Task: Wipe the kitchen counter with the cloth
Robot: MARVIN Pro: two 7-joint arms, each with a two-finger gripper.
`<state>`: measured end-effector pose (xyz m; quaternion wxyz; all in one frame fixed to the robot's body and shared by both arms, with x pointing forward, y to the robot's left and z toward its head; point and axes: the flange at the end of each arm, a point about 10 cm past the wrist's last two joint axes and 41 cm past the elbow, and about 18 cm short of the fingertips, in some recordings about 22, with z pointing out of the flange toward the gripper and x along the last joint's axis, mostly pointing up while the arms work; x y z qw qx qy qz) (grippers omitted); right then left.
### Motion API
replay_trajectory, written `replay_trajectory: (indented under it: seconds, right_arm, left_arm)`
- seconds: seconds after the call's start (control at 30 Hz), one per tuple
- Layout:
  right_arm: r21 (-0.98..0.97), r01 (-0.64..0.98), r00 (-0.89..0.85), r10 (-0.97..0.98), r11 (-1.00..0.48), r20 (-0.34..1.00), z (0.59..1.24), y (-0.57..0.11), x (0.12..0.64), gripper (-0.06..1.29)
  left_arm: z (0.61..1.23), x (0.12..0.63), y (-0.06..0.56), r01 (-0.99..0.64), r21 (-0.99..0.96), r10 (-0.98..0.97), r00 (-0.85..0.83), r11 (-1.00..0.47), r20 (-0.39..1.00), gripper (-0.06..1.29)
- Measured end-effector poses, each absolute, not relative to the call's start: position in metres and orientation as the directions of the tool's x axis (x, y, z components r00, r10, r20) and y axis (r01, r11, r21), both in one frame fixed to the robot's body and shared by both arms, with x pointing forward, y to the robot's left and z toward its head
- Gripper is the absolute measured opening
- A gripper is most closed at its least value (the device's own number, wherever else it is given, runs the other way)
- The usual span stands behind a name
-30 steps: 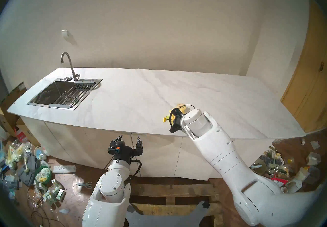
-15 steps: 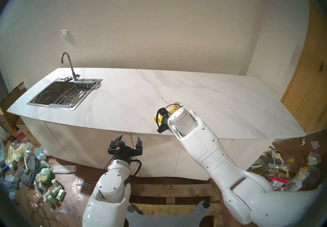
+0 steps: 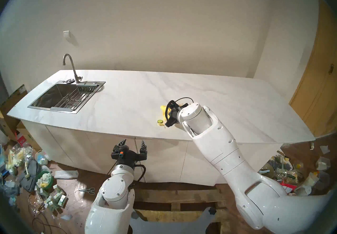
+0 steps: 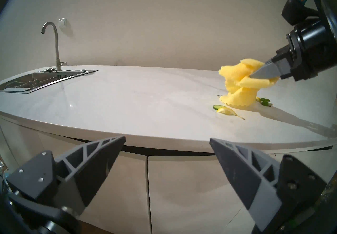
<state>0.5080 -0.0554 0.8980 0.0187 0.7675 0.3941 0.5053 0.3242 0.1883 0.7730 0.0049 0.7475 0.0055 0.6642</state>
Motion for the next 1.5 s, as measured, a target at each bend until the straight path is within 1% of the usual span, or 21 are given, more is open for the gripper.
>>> replay_trajectory:
  seconds: [0.47, 0.67, 0.83, 1.03, 1.13, 1.37, 1.5]
  right_arm:
    - [0.470, 0.578, 0.091, 0.625, -0.667, 0.775, 0.937, -0.087, 0.497, -0.02]
    - [0.491, 0.605, 0.052, 0.646, -0.627, 0.762, 0.938, -0.089, 0.488, -0.02]
    - [0.501, 0.622, 0.045, 0.667, -0.601, 0.744, 0.925, -0.088, 0.485, -0.02]
    - [0.527, 0.589, 0.075, 0.691, -0.612, 0.719, 0.906, -0.096, 0.491, -0.02]
    - [0.554, 0.550, 0.065, 0.693, -0.625, 0.718, 0.909, -0.098, 0.494, -0.02]
    - [0.588, 0.514, 0.024, 0.696, -0.625, 0.718, 0.918, -0.100, 0.498, -0.02]
    - [0.596, 0.455, 0.018, 0.676, -0.661, 0.736, 0.925, -0.106, 0.500, -0.02]
  left_arm:
    - [0.773, 0.324, 0.188, 0.002, 0.015, 0.015, 0.117, -1.000, 0.993, 1.26]
    - [0.773, 0.324, 0.188, 0.002, 0.015, 0.015, 0.117, -1.000, 0.993, 1.26]
    - [0.773, 0.324, 0.188, 0.002, 0.015, 0.015, 0.117, -1.000, 0.993, 1.26]
    - [0.773, 0.324, 0.188, 0.002, 0.015, 0.015, 0.117, -1.000, 0.993, 1.26]
    - [0.773, 0.324, 0.188, 0.001, 0.015, 0.015, 0.117, -1.000, 0.993, 1.26]
    - [0.773, 0.324, 0.188, 0.002, 0.015, 0.015, 0.117, -1.000, 0.993, 1.26]
    - [0.773, 0.324, 0.188, 0.002, 0.015, 0.015, 0.117, -1.000, 0.993, 1.26]
